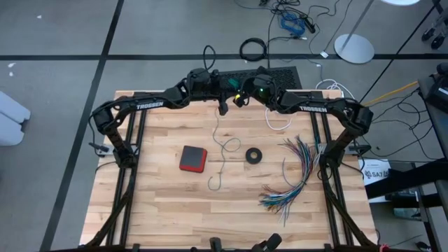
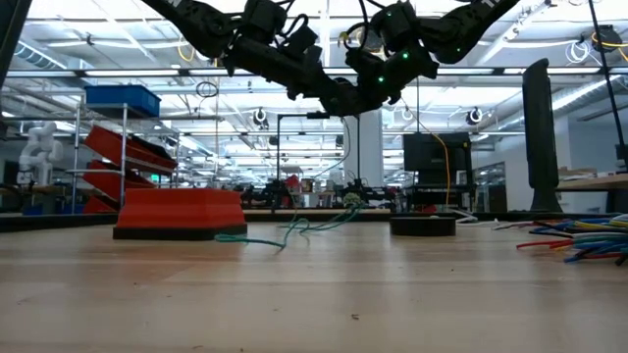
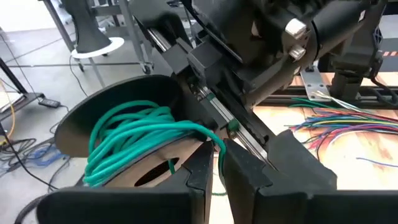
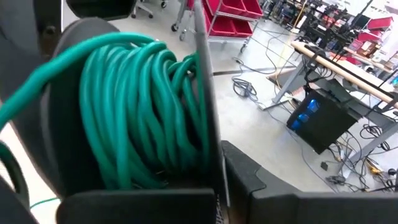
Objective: Coiling cords
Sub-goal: Coil the green wire cable on the spool
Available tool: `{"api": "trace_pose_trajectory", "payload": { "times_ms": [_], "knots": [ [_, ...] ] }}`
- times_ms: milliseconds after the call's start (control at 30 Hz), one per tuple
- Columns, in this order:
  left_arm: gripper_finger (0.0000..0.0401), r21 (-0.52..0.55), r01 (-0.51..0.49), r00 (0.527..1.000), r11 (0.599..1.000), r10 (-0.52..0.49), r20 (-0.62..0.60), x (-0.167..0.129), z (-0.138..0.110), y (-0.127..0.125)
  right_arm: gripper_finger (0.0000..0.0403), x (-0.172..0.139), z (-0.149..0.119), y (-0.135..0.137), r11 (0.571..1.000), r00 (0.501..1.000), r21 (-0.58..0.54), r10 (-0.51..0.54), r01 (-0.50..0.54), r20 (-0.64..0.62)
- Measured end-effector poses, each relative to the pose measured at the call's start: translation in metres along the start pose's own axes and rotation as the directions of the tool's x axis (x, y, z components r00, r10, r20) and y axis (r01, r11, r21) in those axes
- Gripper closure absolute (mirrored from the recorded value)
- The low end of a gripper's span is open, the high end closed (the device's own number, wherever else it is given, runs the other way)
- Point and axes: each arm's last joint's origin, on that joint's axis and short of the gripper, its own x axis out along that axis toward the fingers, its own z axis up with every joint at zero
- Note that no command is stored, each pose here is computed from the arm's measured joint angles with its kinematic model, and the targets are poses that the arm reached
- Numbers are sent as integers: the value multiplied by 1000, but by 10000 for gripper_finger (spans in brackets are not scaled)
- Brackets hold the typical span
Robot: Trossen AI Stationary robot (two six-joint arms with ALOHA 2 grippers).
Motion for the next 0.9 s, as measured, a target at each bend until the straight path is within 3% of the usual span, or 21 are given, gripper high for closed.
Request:
{"api": "trace_pose_trajectory", "payload": {
  "times_ms": [500, 900],
  "knots": [
    [374, 107, 5, 1000, 994, -4, -15, 2, 0, -7, 403, 0, 5, 1, 994, 997, 90, 51, -57, 65],
    [374, 180, -6, 999, 984, 12, -32, 4, -3, -7, 403, 3, 6, -8, 958, 966, 159, 217, -239, 142]
  ]
}}
